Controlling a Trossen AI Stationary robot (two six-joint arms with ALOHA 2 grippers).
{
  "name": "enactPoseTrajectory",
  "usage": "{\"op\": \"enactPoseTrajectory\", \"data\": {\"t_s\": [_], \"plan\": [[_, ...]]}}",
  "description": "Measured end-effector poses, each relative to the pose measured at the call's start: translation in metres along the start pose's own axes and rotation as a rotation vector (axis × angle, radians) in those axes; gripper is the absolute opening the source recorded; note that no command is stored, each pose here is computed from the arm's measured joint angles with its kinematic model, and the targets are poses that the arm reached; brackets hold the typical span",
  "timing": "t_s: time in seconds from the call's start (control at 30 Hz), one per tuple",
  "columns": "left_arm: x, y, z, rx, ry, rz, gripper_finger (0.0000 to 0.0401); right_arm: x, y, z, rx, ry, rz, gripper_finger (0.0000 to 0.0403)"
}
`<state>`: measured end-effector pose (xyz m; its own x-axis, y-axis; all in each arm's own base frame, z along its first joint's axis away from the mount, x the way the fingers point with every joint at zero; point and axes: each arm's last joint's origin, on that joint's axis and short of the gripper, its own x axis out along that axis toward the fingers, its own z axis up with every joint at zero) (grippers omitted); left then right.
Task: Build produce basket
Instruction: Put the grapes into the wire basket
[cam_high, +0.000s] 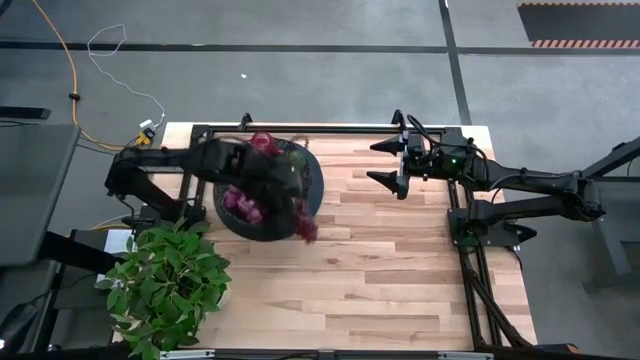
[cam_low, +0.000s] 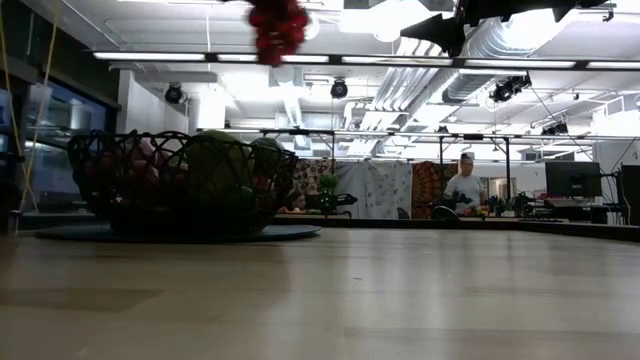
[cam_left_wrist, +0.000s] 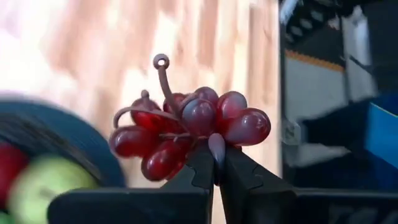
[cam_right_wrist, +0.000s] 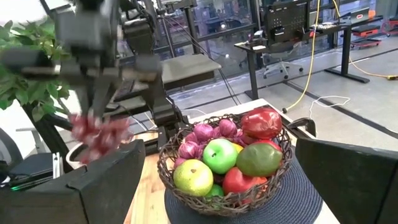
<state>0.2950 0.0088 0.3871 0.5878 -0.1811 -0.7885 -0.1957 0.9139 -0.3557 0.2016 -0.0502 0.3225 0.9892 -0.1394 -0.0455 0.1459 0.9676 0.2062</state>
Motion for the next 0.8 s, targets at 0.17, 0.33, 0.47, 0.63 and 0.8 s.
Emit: {"op": "enactPoseTrajectory", "data": {"t_s": [0.17,0.33,0.47,0.63,0.8], "plan": [[-0.030,0.007,0.021,0.155,-0.164,0.092,0.0000,0.000,0.000,0.001,0.004,-0.012,0.003,0.0397],[-0.047,0.018,0.034,0.216,-0.324,0.133,0.0000,0.000,0.001,0.006,0.034,-0.064,0.018,0.0397],[-0.056,0.031,0.033,0.228,-0.399,0.170,0.0000,-0.001,0.003,0.010,0.043,-0.104,0.045,0.0397],[-0.060,0.050,0.024,0.194,-0.465,0.200,0.0000,-0.001,0.004,0.013,0.033,-0.130,0.070,0.0397],[-0.060,0.060,0.010,0.166,-0.577,0.171,0.0000,-0.001,0.004,0.015,0.029,-0.143,0.073,0.0397]]}}
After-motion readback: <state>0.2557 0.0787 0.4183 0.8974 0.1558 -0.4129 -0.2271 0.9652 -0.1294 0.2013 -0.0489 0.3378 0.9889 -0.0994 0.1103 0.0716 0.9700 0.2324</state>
